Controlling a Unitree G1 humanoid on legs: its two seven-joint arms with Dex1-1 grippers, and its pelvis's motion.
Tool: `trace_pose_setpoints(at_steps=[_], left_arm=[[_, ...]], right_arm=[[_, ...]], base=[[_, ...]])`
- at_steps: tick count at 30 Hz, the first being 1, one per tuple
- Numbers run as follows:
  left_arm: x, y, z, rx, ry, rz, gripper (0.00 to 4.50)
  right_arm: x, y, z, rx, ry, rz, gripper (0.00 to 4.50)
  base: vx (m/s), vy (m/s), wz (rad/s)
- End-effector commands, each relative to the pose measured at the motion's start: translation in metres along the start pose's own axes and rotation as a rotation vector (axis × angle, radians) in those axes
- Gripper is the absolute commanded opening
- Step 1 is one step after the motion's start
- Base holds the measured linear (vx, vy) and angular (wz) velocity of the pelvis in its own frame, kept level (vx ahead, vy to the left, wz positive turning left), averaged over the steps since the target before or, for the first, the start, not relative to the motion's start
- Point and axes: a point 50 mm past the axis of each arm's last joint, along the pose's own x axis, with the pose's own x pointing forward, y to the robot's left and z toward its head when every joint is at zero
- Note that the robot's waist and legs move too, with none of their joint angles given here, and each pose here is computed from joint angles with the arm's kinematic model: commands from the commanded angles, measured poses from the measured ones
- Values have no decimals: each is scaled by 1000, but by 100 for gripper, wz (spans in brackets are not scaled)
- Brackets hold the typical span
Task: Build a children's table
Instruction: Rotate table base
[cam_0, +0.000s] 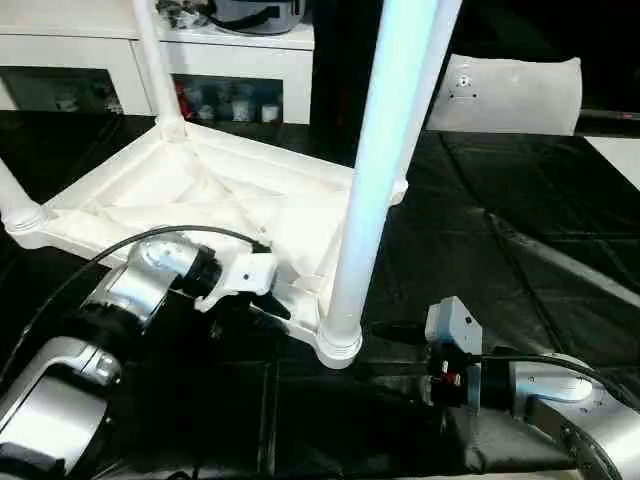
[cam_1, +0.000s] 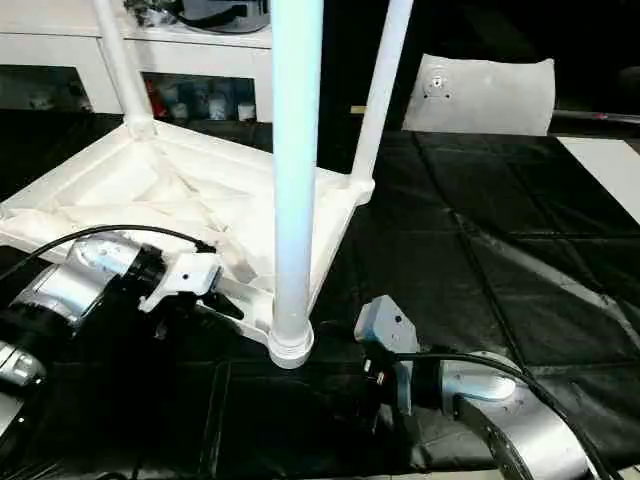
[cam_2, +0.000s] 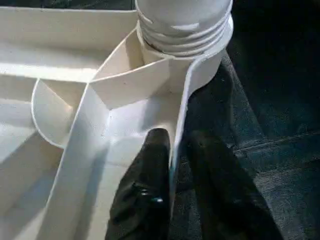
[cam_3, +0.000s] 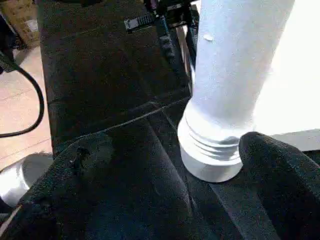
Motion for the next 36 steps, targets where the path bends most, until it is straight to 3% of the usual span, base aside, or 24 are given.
trace_pose_setpoints(at_steps=[1,7,14,22,25,31,36], left_arm=[[3,2,1,23,33,-27,53],[7,4,-3,7,83,-28,14],[8,-1,-14,-166,54,15,4],[33,-4,-17,-442,-89,311,4],[37,-7,-16,-472,-91,363,4],[43,-16,-3,-443,-120,375,4],[45,-24,6,-257,-115,284,4]], right_arm=[[0,-1,3,-32,9,6,450],[1,-2,5,-31,-4,3,450],[0,-10,11,-23,-58,-42,450],[-3,-21,14,-26,-91,-130,450],[-4,-23,14,-23,-91,-142,450],[-7,-32,12,-27,-74,-206,450],[-10,-40,9,-25,-74,-256,450]], base=[[0,0,0],[0,0,0],[0,0,0],[0,0,0],[0,0,0],[0,0,0],[0,0,0]])
